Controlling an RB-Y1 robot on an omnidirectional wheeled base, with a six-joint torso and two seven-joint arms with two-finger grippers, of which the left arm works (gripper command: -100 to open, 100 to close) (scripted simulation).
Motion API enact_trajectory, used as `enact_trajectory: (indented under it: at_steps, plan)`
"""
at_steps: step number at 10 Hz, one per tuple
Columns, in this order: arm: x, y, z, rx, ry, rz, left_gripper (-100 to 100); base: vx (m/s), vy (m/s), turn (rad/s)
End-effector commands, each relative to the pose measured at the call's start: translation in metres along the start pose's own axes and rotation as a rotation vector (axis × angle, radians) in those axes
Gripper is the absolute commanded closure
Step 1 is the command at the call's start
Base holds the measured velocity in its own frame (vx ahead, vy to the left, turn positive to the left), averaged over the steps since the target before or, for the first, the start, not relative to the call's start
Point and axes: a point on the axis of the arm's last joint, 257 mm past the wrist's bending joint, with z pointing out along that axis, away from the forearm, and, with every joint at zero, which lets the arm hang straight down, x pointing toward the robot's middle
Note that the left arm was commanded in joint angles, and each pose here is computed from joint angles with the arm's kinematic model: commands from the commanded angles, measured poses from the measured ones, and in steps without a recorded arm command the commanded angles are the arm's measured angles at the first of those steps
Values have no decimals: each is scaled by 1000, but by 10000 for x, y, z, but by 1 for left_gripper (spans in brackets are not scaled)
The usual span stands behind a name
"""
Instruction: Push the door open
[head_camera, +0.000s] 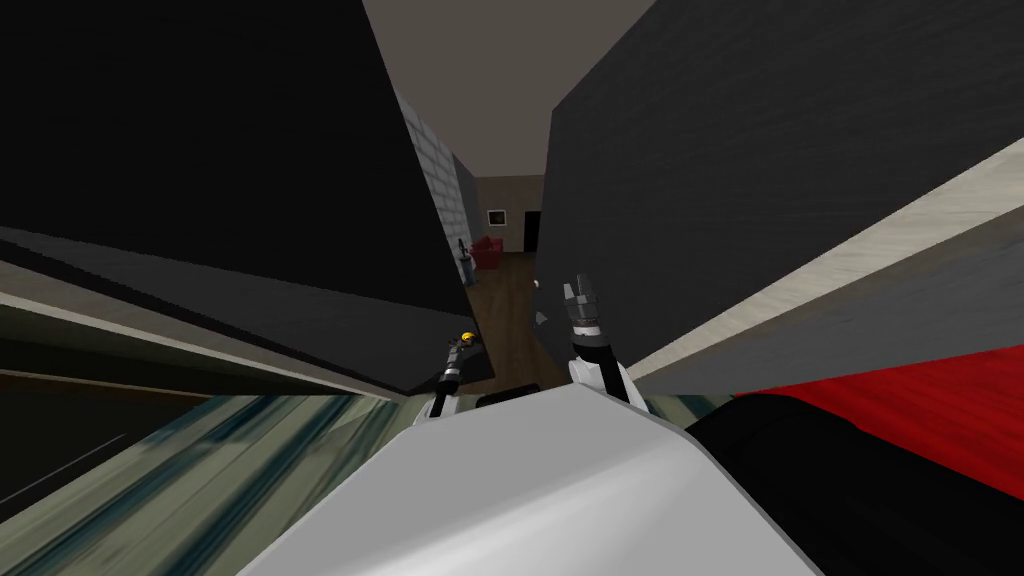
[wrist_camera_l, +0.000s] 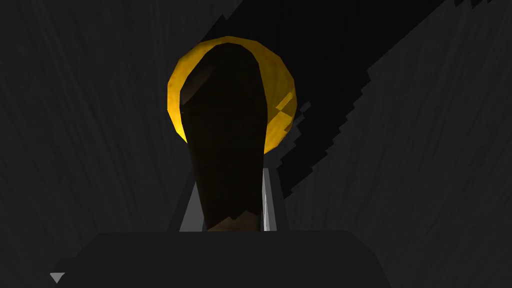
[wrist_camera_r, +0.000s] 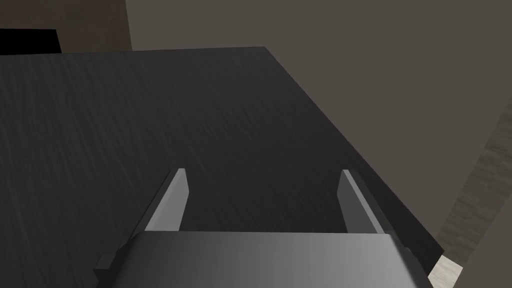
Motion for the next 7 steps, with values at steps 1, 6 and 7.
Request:
enact_trajectory:
  at_steps: [1,6,7]
  plan:
    - [-179,-63,23,11,-37,16,100,157,-43,76]
    - [-344,-70,50,11,-106,26,100,189,-67,100]
    - [-373,-69,55,11,-121,26,100,163,-49,62]
